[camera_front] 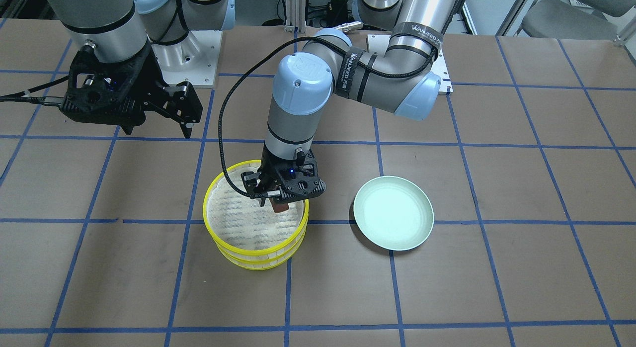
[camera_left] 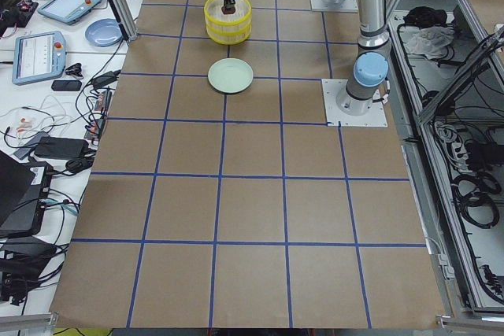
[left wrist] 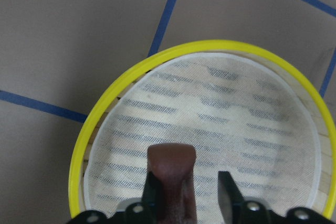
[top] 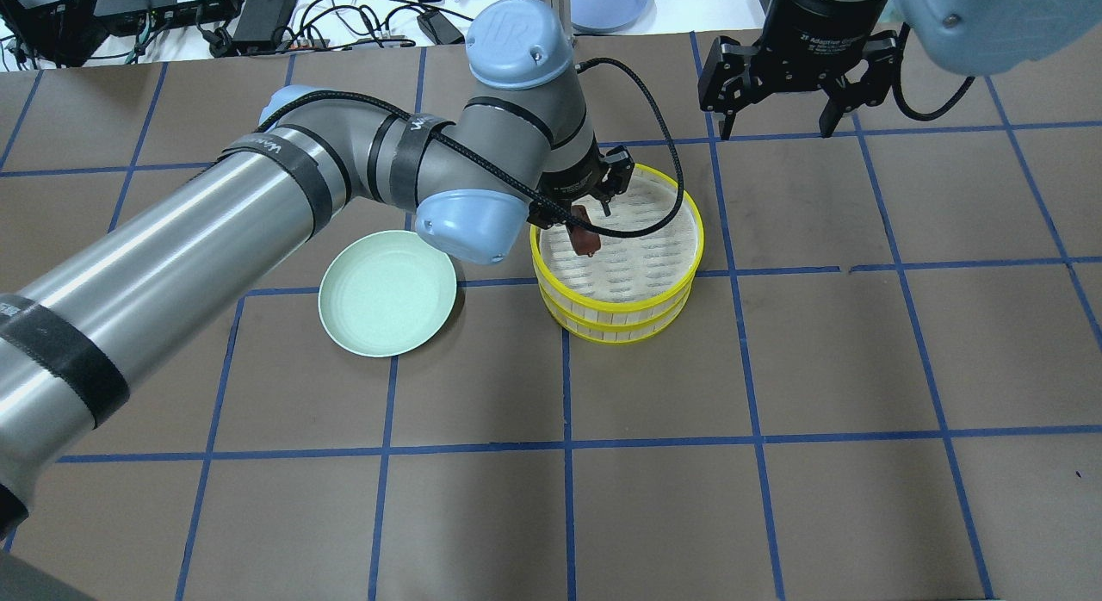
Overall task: Place buns in different layers of steamer
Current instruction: 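Lower the brown bun into the top steamer tier and open the left gripper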
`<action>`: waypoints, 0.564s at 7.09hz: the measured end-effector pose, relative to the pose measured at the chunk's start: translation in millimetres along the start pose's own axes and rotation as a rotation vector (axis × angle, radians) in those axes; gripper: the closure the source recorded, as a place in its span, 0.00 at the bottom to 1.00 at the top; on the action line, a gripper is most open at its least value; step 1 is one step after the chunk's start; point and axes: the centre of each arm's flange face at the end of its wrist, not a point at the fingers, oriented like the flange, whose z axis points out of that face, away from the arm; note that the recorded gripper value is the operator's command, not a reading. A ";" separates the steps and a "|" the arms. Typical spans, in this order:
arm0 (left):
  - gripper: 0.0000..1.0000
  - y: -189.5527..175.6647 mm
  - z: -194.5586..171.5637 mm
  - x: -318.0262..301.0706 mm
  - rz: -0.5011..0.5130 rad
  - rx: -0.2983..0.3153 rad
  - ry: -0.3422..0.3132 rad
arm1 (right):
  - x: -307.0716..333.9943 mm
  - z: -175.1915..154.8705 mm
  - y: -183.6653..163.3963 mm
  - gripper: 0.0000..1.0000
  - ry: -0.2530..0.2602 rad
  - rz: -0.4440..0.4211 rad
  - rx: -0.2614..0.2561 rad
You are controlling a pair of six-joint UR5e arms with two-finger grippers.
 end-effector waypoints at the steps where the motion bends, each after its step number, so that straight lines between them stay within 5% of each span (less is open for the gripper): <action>1: 0.00 -0.3 -1.4 0.6 0.013 0.007 0.006 | 0.0 0.4 0.2 0.00 0.000 -0.001 -0.002; 4: 0.00 -18.6 -37.7 -17.4 0.095 0.051 0.018 | -0.2 1.3 0.8 0.00 0.001 -0.001 -0.006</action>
